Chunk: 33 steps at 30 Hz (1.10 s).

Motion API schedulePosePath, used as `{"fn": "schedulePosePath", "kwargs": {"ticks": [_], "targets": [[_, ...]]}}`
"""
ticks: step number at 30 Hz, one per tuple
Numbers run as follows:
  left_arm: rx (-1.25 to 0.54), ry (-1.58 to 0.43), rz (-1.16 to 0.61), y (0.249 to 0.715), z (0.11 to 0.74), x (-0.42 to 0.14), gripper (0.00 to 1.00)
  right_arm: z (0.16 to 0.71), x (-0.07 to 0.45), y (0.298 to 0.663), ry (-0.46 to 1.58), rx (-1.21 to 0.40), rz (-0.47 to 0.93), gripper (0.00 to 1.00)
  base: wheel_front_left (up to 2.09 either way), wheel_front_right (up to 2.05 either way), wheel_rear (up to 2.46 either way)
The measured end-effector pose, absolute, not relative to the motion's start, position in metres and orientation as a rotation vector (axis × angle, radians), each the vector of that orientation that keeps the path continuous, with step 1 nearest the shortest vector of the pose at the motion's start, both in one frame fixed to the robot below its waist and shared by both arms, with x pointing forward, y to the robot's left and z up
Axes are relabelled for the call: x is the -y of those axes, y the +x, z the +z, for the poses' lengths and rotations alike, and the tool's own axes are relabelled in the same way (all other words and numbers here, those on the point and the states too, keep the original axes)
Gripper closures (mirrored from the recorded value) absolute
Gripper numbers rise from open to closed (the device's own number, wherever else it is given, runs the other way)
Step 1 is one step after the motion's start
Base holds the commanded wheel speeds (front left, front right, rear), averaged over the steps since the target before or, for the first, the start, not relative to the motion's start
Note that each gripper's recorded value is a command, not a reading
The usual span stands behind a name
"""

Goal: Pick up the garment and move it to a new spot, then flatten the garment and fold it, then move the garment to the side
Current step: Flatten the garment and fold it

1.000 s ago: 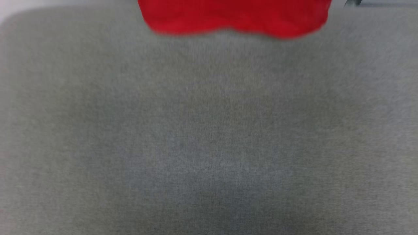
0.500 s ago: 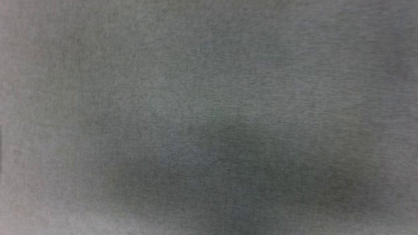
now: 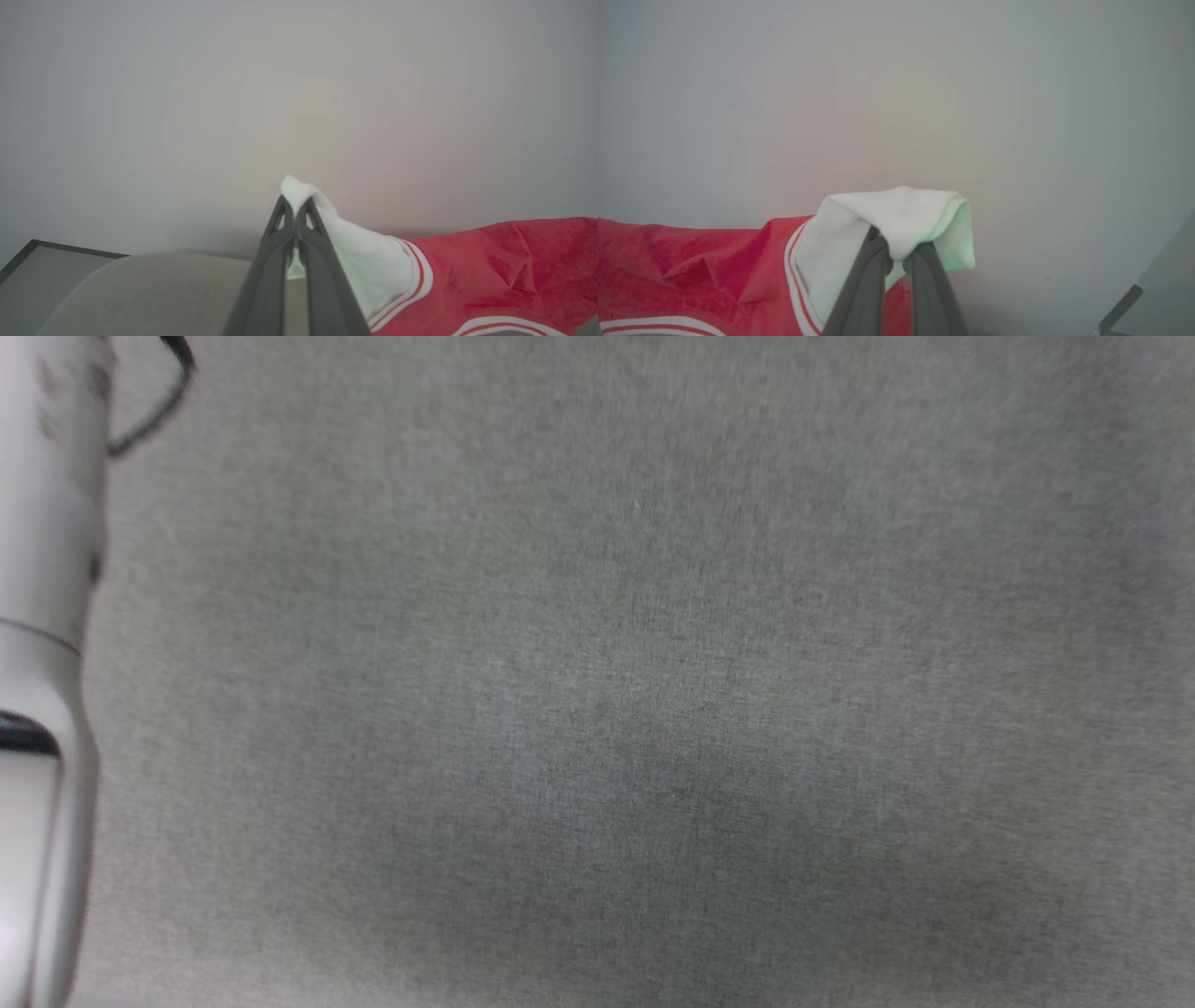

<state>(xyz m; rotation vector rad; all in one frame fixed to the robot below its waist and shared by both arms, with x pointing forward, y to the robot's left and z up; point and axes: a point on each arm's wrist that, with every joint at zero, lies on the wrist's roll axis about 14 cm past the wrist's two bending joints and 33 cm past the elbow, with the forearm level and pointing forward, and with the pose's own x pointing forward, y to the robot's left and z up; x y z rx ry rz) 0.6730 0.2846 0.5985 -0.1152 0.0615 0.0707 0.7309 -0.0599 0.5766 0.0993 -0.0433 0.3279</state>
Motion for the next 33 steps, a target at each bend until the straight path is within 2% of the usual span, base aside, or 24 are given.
{"fn": "schedulePosePath", "kwargs": {"ticks": [7, 17, 28, 33], "targets": [[-0.209, -0.15, 0.049, 0.629, 0.582, -0.282, 1.0, 0.563, 0.075, 0.689, 0.132, -0.156, 0.356, 1.0, 0.0, 0.0, 0.0], [-0.412, -0.145, 0.004, 0.553, 0.547, -0.278, 1.0, 0.52, 0.113, 0.596, 0.154, -0.499, 0.424, 1.0, 0.0, 0.0, 0.0], [-0.552, -0.182, -0.04, 0.461, 0.512, -0.283, 1.0, 0.505, 0.153, 0.493, 0.12, -0.725, 0.472, 1.0, 0.0, 0.0, 0.0], [-0.578, -0.206, -0.039, 0.425, 0.5, -0.275, 1.0, 0.501, 0.158, 0.453, 0.089, -0.779, 0.519, 1.0, 0.0, 0.0, 0.0]]}}
